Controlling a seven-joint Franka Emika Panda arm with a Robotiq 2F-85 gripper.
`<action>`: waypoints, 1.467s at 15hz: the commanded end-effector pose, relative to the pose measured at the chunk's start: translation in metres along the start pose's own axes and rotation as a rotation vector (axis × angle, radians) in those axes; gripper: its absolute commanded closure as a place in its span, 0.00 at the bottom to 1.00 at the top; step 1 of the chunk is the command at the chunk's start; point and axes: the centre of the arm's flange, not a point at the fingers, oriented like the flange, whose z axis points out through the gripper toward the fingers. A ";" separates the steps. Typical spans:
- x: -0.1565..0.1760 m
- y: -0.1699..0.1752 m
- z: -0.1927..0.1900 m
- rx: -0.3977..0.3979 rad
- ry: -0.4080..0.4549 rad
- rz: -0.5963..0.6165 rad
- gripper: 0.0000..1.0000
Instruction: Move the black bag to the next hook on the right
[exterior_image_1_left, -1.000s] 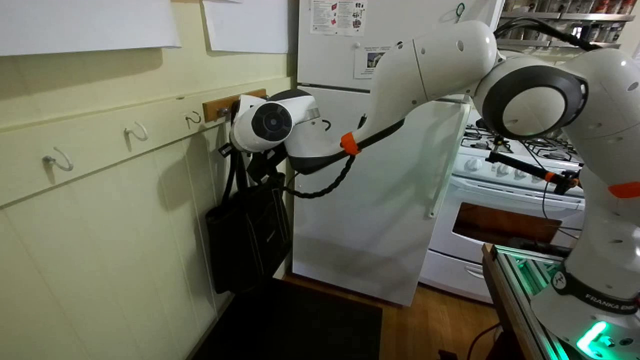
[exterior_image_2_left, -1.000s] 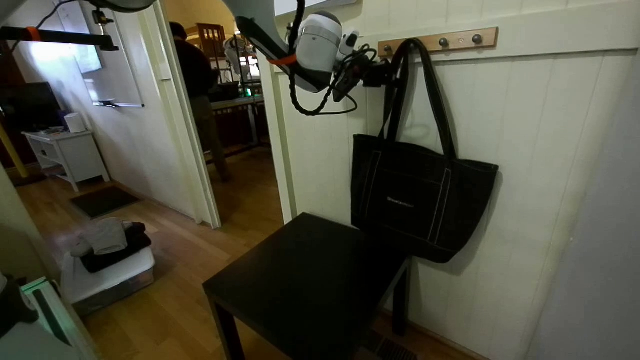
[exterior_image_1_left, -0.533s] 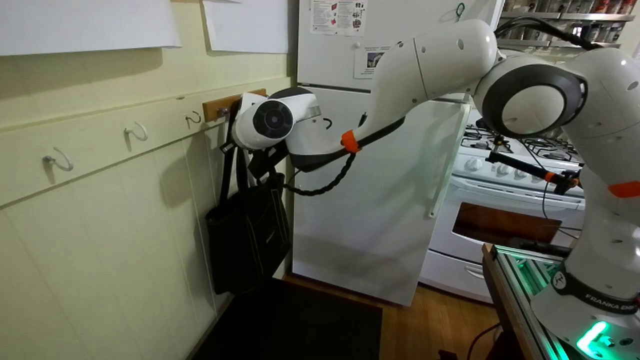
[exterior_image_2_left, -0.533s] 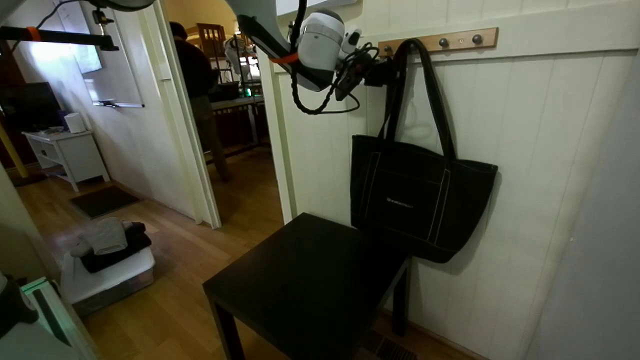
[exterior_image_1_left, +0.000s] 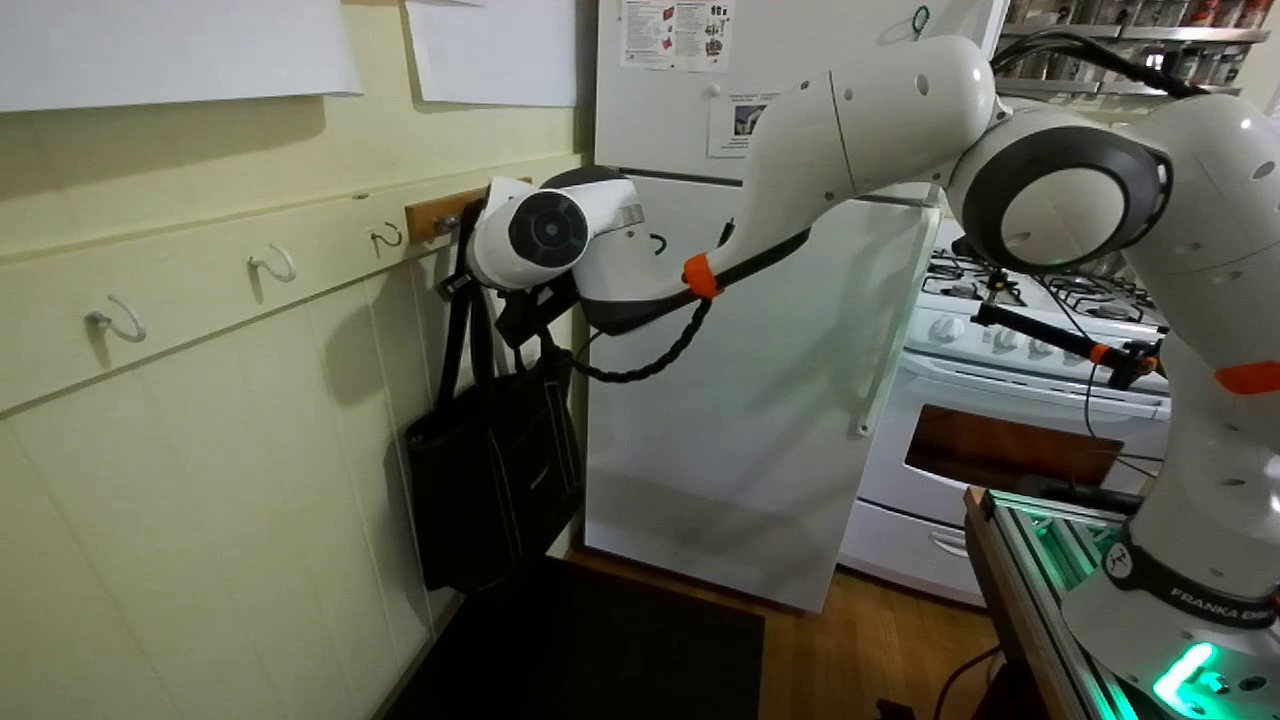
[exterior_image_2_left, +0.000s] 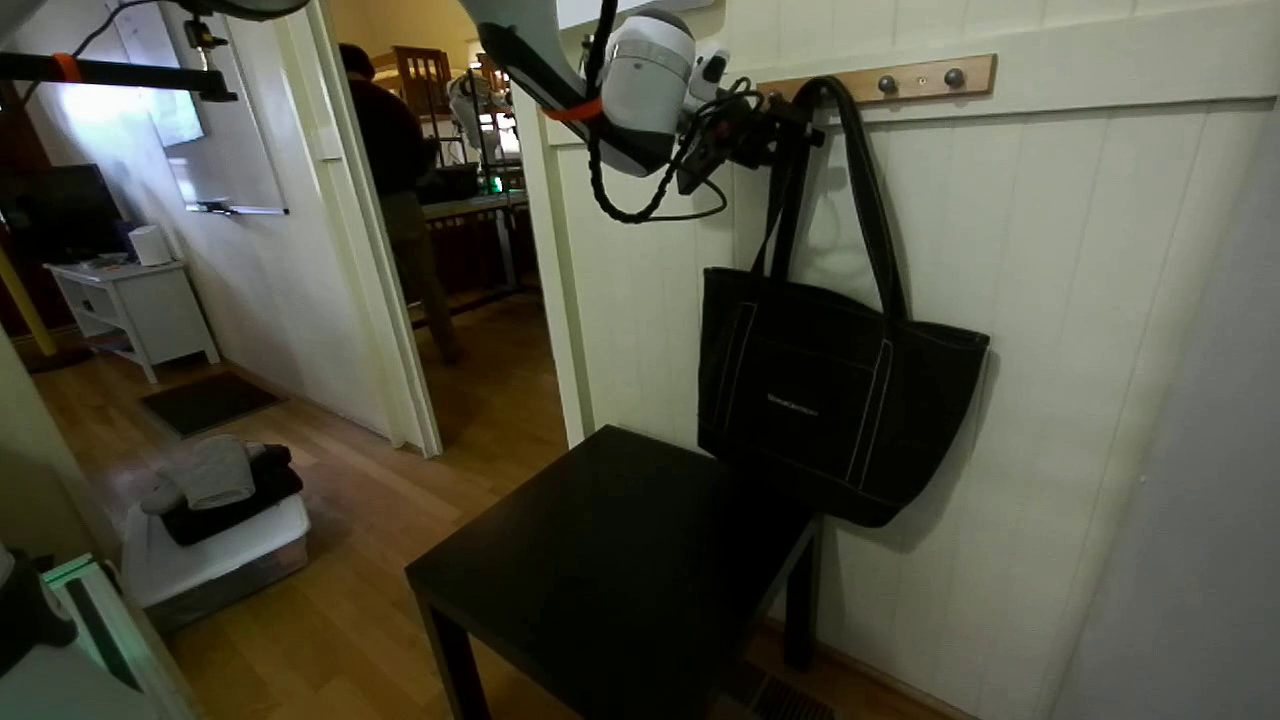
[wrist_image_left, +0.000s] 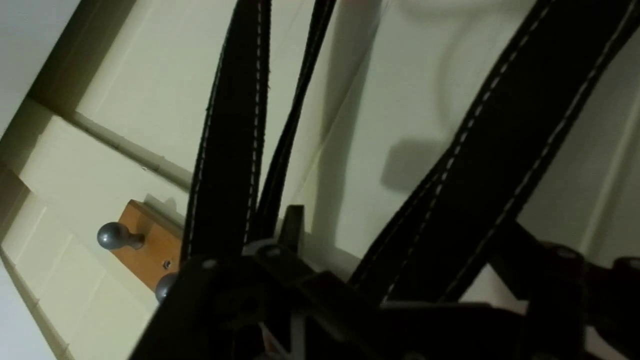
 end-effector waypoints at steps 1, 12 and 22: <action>0.001 -0.004 0.006 -0.011 0.025 0.021 0.00; 0.003 -0.022 0.017 0.014 0.056 0.009 0.05; 0.006 -0.020 0.018 0.016 0.067 0.014 0.91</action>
